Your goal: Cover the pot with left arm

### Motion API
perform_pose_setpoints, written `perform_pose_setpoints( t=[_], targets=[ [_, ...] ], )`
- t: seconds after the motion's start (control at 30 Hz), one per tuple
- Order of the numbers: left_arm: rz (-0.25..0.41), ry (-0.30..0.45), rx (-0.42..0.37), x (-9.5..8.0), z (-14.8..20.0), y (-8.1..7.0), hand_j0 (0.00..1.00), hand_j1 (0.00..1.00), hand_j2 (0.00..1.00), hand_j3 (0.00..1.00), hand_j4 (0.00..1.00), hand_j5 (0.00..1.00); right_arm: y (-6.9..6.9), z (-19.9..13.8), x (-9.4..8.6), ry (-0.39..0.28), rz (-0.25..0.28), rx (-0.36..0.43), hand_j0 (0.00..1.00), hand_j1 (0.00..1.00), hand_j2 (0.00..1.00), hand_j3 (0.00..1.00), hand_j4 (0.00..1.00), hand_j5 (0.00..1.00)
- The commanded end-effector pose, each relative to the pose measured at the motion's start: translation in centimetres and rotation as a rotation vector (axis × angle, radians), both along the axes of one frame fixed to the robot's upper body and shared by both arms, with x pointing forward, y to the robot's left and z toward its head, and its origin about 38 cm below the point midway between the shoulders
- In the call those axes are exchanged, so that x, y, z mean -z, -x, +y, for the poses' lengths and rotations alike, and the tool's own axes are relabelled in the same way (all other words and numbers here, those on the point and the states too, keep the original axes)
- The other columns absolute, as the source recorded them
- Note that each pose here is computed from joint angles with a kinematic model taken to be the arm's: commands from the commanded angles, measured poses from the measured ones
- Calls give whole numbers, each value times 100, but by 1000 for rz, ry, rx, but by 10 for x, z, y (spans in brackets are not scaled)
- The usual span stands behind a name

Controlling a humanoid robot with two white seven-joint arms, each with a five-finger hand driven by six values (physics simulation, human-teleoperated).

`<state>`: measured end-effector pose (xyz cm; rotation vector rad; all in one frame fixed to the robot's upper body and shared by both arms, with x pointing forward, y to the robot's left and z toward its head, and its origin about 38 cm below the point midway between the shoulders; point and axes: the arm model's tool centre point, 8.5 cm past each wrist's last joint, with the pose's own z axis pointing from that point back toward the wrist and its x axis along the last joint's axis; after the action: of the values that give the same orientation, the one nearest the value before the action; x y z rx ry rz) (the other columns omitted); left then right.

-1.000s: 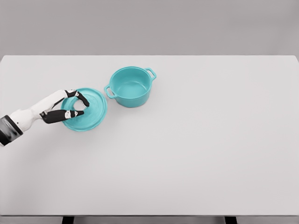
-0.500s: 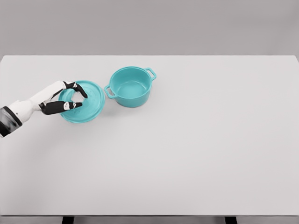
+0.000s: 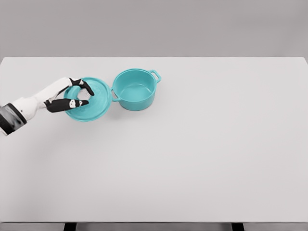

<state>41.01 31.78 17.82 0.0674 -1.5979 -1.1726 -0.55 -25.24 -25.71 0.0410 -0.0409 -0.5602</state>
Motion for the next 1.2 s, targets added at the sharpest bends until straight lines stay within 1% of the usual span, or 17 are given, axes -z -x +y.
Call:
perform_pose_setpoints(
  t=[0.0,0.17,0.33,0.4,0.5,0.57,0.7,0.8,0.87,1.0,1.03,1.17],
  targets=[
    [12,3,6,4,-3,1,44,44,44,44,44,44,0,0,0,0,0,-1,100,100,100,100,100,100],
    [-5,7,18,-3,-10,-4,44,44,44,44,44,44,0,0,0,-1,1,0,100,100,100,100,100,100],
    [-3,4,9,-3,-12,-7,44,44,44,44,44,44,0,0,0,0,0,1,100,100,100,100,100,100],
    [-11,5,13,-7,-13,-9,44,44,44,44,44,44,0,0,0,0,0,1,100,100,100,100,100,100],
    [0,6,1,-5,-17,-11,44,44,44,44,44,44,1,0,0,-1,3,1,100,100,100,100,100,100],
    [-2,8,-1,-7,-17,-12,44,44,44,44,44,44,0,0,0,0,0,-1,100,100,100,100,100,100],
    [-10,11,5,-6,-24,-16,44,44,44,44,44,44,0,0,0,-1,1,0,100,100,100,100,100,100],
    [2,-4,29,-3,-33,-18,44,44,44,44,44,44,0,0,0,0,0,1,100,100,100,100,100,100],
    [8,-8,20,-2,-32,-19,44,44,44,44,44,44,0,0,0,1,-1,-1,100,100,100,100,100,100],
    [29,-5,-12,1,-35,-27,45,45,45,45,45,45,0,0,0,-1,-1,-1,100,100,100,100,100,100],
    [24,-8,-18,-2,-35,-31,45,45,45,45,45,45,0,0,0,0,0,-1,100,100,100,100,100,100],
    [36,-26,-27,-2,-37,-37,45,45,45,45,45,45,0,0,0,0,0,-1,100,100,100,100,100,100]
  ],
)
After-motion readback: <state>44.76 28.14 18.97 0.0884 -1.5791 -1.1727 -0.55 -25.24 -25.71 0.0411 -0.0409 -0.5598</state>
